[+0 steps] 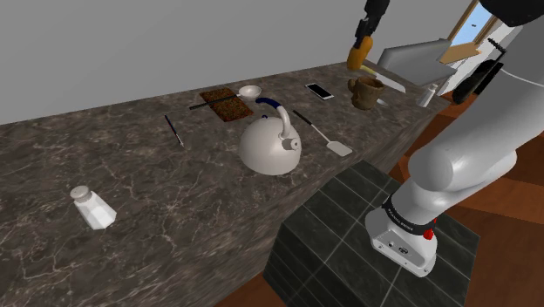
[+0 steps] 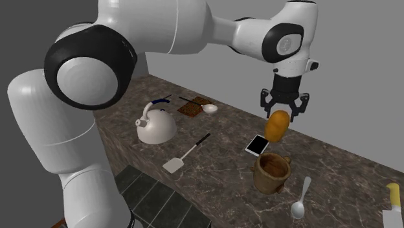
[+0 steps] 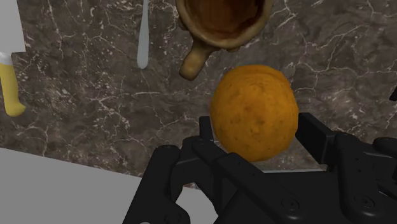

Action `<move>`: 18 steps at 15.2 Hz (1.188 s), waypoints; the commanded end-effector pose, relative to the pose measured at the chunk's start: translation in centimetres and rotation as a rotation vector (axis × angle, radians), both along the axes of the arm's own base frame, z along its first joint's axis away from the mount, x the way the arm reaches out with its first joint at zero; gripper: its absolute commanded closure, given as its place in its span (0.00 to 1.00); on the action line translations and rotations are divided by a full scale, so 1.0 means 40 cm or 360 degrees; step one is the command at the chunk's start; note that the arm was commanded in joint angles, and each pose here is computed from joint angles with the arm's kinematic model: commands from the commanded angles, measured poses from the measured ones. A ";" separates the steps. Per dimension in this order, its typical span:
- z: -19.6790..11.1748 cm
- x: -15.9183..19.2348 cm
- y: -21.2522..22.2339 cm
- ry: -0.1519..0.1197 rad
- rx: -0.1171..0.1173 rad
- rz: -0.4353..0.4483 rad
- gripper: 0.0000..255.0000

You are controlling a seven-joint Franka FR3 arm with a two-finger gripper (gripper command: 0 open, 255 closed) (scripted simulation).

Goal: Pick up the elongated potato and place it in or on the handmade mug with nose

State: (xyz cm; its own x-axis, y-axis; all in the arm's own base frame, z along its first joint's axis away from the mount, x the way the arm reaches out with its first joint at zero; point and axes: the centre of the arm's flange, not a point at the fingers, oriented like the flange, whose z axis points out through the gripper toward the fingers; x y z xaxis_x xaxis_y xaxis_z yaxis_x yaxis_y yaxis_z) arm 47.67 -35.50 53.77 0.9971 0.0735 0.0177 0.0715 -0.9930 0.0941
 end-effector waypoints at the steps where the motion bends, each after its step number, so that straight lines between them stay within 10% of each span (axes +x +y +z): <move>1: -0.003 -0.044 -0.051 0.0000 0.0000 0.0002 1.00; 18: -0.203 -0.079 -0.091 0.0000 0.0000 0.0002 1.00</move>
State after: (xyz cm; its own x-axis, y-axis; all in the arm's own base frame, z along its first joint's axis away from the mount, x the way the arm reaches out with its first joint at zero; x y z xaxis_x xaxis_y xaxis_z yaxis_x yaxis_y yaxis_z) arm 44.51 -39.05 46.82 0.9969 0.0734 0.0276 0.0702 -0.9922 0.1030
